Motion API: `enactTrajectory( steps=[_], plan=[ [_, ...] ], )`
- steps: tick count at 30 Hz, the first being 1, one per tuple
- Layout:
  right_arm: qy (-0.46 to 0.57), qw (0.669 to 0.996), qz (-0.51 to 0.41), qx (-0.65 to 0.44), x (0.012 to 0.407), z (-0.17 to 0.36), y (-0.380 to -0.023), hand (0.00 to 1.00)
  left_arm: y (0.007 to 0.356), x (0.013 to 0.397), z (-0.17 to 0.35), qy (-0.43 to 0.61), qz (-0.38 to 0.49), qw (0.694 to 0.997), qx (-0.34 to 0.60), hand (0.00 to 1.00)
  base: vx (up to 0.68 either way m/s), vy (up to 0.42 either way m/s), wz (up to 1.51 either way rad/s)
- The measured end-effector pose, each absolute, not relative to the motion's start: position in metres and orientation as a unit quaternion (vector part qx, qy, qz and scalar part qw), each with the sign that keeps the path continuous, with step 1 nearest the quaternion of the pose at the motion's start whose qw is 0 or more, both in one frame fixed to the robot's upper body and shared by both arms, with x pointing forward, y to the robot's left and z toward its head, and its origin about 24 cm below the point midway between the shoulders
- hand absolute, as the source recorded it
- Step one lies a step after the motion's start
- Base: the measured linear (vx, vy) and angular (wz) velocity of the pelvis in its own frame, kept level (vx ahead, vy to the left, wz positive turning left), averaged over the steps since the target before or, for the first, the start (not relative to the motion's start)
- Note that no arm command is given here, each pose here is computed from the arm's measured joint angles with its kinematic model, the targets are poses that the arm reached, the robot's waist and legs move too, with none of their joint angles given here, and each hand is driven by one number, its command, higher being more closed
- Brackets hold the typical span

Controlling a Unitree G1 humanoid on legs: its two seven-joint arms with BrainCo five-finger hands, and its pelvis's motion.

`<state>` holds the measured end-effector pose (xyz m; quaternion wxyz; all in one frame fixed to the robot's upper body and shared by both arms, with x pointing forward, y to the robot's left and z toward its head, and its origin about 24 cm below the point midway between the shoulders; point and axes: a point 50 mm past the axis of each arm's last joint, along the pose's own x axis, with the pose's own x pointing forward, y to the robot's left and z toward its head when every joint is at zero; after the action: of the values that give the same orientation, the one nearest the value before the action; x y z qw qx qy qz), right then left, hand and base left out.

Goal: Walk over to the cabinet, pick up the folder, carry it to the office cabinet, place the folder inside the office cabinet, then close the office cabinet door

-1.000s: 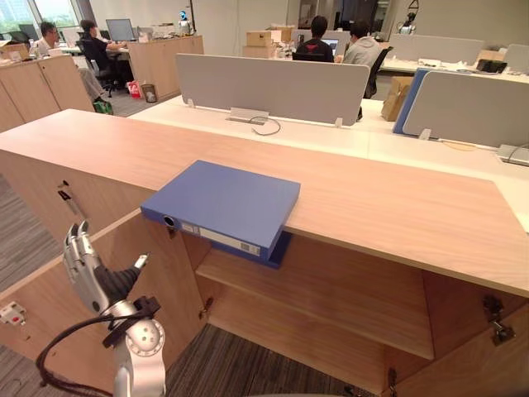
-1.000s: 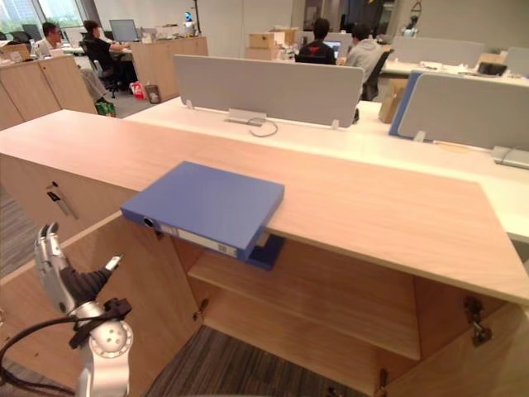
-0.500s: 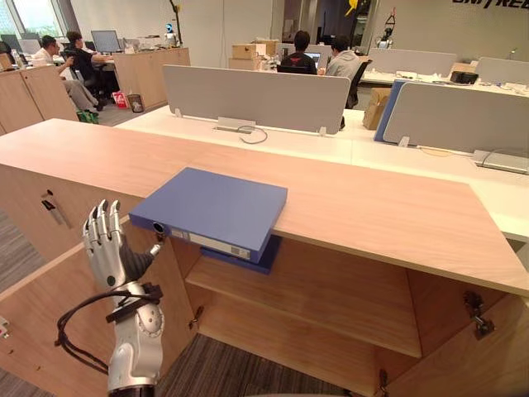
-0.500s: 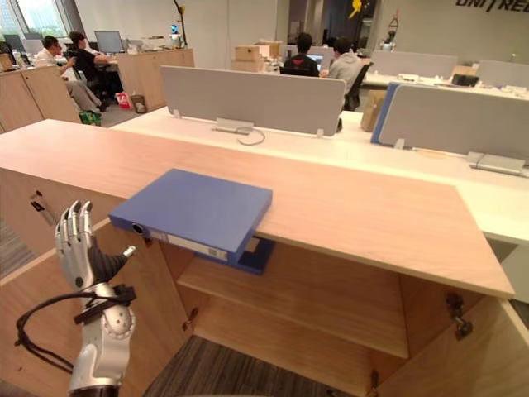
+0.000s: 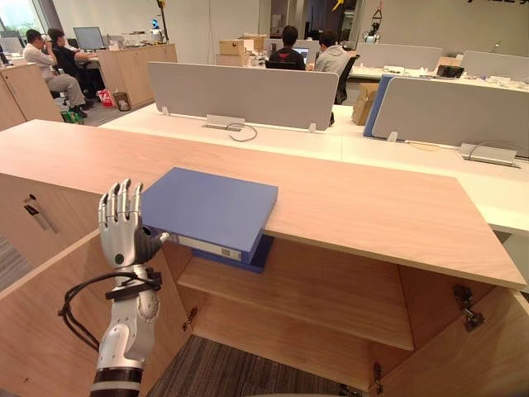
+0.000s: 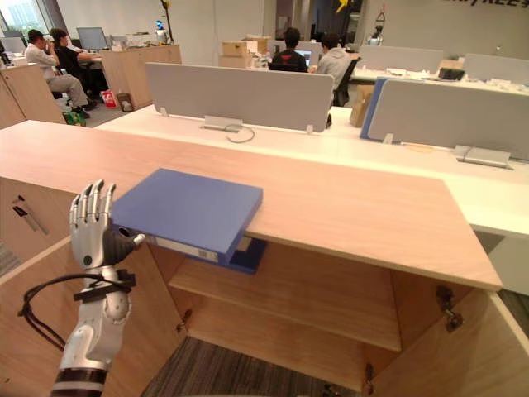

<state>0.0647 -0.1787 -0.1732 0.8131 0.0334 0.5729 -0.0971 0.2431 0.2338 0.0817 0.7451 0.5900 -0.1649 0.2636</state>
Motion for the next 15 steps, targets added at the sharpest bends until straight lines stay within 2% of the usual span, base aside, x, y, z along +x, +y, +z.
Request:
enactTrajectory(
  steps=[15],
  plan=[
    [0.566, 0.820, -0.082, 0.021, 0.072, -0.172, -0.178, 0.00, 0.212, 0.256, 0.056, -0.166, 0.118, 0.739, 0.642, 0.00, -0.01, -0.006, -0.02]
  ],
)
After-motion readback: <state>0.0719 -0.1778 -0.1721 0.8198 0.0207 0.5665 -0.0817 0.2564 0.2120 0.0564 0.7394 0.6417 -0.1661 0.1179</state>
